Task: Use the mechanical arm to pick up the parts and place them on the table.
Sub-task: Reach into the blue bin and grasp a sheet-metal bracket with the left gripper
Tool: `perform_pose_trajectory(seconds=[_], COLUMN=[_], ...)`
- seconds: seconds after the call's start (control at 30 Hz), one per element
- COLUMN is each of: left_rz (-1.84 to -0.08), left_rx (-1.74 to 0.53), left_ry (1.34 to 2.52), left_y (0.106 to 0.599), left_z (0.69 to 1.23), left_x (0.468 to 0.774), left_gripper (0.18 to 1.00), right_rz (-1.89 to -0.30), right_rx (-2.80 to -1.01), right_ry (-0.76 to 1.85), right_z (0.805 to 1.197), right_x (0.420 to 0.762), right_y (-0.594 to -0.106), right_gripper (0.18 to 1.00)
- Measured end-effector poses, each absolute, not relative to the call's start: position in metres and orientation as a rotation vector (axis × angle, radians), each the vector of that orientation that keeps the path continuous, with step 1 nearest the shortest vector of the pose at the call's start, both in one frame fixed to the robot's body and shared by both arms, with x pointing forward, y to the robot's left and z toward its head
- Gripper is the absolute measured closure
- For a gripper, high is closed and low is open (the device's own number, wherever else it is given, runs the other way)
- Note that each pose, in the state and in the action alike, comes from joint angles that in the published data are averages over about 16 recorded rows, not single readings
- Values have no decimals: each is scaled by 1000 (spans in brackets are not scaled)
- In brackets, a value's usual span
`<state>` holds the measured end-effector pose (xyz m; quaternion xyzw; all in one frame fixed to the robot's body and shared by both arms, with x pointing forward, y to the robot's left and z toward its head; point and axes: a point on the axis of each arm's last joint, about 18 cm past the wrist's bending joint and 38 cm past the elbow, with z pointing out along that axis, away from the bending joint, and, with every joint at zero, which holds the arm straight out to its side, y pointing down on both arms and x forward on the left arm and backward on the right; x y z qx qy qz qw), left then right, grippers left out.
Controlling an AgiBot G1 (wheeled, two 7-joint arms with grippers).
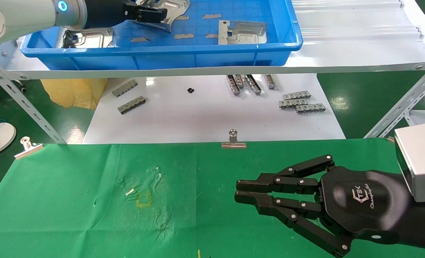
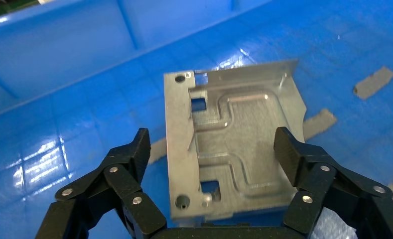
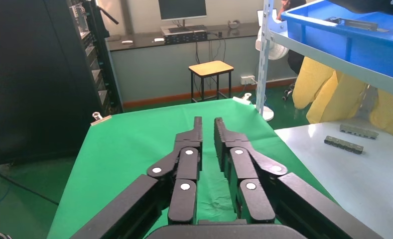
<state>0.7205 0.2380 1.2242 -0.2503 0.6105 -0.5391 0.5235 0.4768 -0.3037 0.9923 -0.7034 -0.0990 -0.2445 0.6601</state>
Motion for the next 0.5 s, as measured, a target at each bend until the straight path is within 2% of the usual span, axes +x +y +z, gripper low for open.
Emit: perform_pose_trajectory(seconds=[0.37,0.5], left_rz=[-1270,-1273], left_rx=[-572,-572], left_ry=[1509,1505], left_y=[238,239], left_z=[1221,1221], left_x=[717,717], left_gripper=[404,496], right_rz=[-553,-553], right_rx=[-1591,-1591], right_ry=[-224,-224], right_z=[992,992], right_x=[477,477], right_y=[-304,-304], right_gripper=[813,721])
